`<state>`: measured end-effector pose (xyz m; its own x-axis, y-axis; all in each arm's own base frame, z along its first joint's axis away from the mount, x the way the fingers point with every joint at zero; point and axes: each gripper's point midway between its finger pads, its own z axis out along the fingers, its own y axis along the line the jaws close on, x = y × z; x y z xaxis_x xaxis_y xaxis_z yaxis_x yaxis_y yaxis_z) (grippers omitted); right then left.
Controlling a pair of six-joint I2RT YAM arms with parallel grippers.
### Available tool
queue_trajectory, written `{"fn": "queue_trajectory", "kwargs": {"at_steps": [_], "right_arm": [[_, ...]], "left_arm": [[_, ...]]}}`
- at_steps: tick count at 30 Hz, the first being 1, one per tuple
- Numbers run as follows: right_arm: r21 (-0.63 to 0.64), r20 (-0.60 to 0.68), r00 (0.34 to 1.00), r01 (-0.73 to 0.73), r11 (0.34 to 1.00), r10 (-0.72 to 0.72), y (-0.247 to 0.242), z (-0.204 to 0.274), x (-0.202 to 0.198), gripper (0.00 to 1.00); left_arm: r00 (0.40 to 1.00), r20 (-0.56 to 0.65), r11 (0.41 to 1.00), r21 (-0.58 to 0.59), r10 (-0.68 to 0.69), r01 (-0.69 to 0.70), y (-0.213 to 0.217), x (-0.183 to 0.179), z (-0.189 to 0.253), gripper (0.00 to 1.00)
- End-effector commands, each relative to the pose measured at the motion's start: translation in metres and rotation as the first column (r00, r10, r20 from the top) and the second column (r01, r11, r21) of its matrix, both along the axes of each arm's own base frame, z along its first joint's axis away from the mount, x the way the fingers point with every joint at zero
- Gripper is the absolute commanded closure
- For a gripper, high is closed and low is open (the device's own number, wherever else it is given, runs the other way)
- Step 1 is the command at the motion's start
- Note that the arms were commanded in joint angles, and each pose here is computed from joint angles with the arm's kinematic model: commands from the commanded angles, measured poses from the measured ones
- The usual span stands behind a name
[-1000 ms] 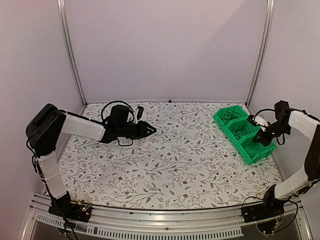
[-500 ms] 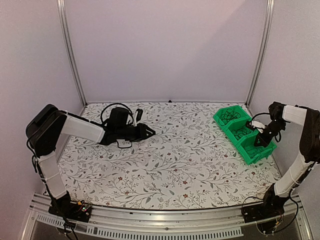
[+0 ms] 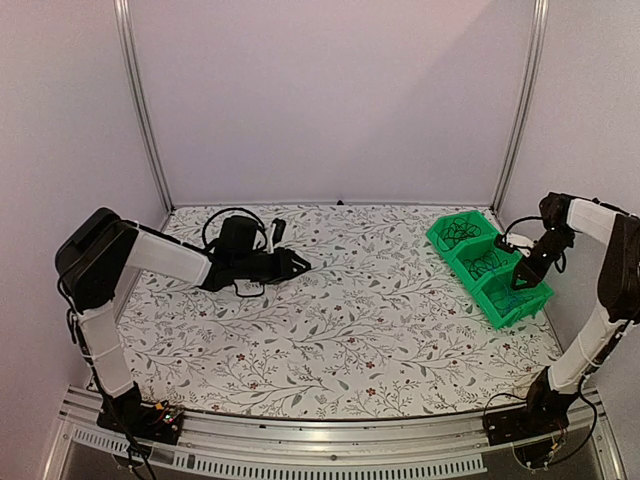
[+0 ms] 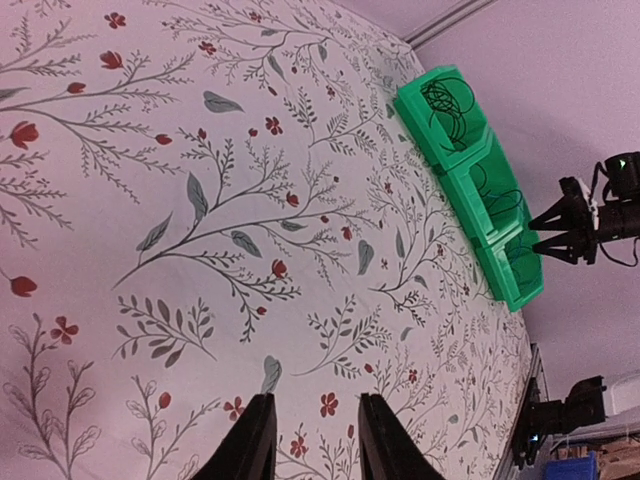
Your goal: Untangle the cables
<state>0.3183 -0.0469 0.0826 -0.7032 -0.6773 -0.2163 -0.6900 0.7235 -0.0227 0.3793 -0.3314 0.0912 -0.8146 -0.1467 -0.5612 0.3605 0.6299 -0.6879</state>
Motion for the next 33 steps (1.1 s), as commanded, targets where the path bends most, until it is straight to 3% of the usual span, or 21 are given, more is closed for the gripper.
{"fn": "queue_trajectory", "kwargs": {"at_steps": [1, 7, 11, 13, 19, 25, 33], "right_arm": [[0.002, 0.077, 0.997, -0.008, 1.0, 0.007, 0.002, 0.055, 0.006, 0.51], [-0.01, 0.05, 0.998, -0.027, 1.0, 0.028, 0.005, 0.069, -0.006, 0.51], [-0.081, 0.039, 0.993, -0.109, 0.991, 0.112, 0.016, 0.047, -0.019, 0.53], [-0.119, 0.093, 0.989, -0.105, 0.987, 0.116, 0.018, 0.046, -0.009, 0.55], [0.052, 0.121, 0.992, 0.023, 0.998, -0.029, 0.037, 0.054, 0.031, 0.55], [0.095, 0.157, 0.984, 0.066, 0.993, -0.08, 0.04, 0.049, 0.06, 0.53], [-0.058, 0.198, 0.979, -0.033, 0.998, 0.044, 0.03, 0.037, 0.069, 0.55]], "left_arm": [[1.0, 0.008, 1.0, -0.031, -0.005, 0.005, -0.003, 0.009, 0.0, 0.73], [1.0, -0.003, 0.999, -0.04, -0.011, 0.011, -0.005, 0.008, -0.007, 0.73], [1.0, -0.008, 0.999, -0.047, -0.013, 0.013, -0.006, 0.009, -0.01, 0.73], [1.0, -0.011, 0.999, -0.05, -0.017, 0.016, -0.006, 0.009, -0.01, 0.73], [1.0, -0.013, 0.999, -0.048, -0.011, 0.011, -0.003, 0.008, -0.009, 0.73], [1.0, -0.02, 0.999, -0.041, 0.004, -0.005, 0.004, 0.006, -0.011, 0.73], [1.0, -0.022, 0.999, -0.035, 0.016, -0.017, 0.008, 0.006, -0.01, 0.73]]}}
